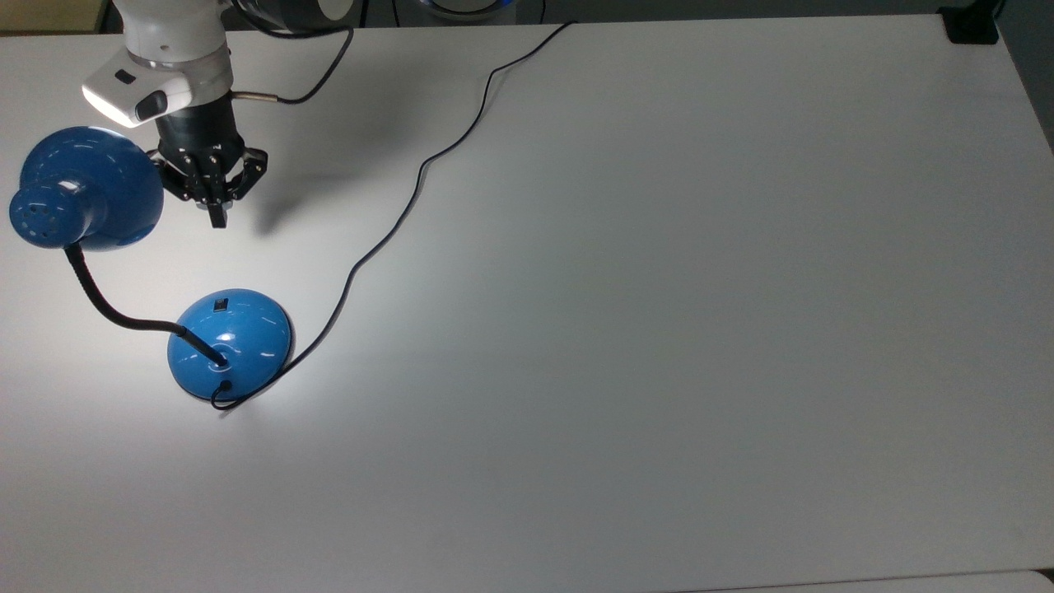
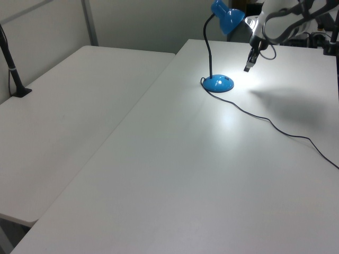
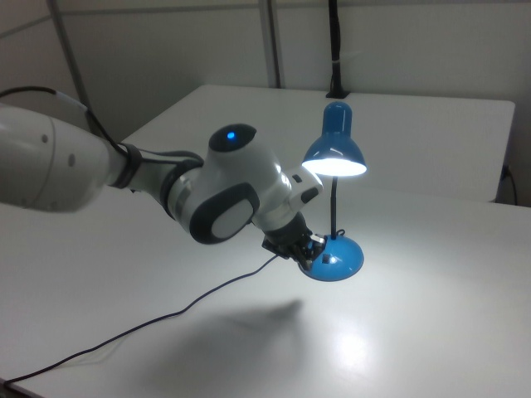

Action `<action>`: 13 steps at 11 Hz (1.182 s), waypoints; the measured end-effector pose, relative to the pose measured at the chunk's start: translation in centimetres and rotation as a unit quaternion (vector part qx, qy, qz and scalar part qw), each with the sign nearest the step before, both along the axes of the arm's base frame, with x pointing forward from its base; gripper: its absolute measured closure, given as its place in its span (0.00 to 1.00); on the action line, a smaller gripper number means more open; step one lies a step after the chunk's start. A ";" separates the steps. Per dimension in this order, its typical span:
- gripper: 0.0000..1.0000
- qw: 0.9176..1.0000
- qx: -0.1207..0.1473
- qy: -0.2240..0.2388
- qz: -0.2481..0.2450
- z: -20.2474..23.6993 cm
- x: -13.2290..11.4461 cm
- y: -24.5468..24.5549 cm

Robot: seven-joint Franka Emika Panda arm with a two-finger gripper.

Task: Turn off the lamp
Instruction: 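Lower the gripper onto the switch on top of the lamp base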

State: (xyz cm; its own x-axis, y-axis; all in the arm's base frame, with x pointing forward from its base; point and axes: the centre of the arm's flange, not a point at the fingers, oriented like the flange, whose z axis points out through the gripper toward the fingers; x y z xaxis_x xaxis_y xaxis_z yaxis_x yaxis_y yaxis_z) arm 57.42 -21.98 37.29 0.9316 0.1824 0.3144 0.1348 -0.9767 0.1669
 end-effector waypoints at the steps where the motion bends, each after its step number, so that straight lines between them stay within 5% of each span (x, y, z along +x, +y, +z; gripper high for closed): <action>1: 0.99 1.000 -0.010 -0.018 -0.005 -1.8 0.4 -0.3; 3: 0.99 0.999 -0.017 -0.040 -0.019 -4.4 1.0 -0.7; 13: 0.99 0.988 0.056 -0.105 -0.095 -3.3 3.1 -0.2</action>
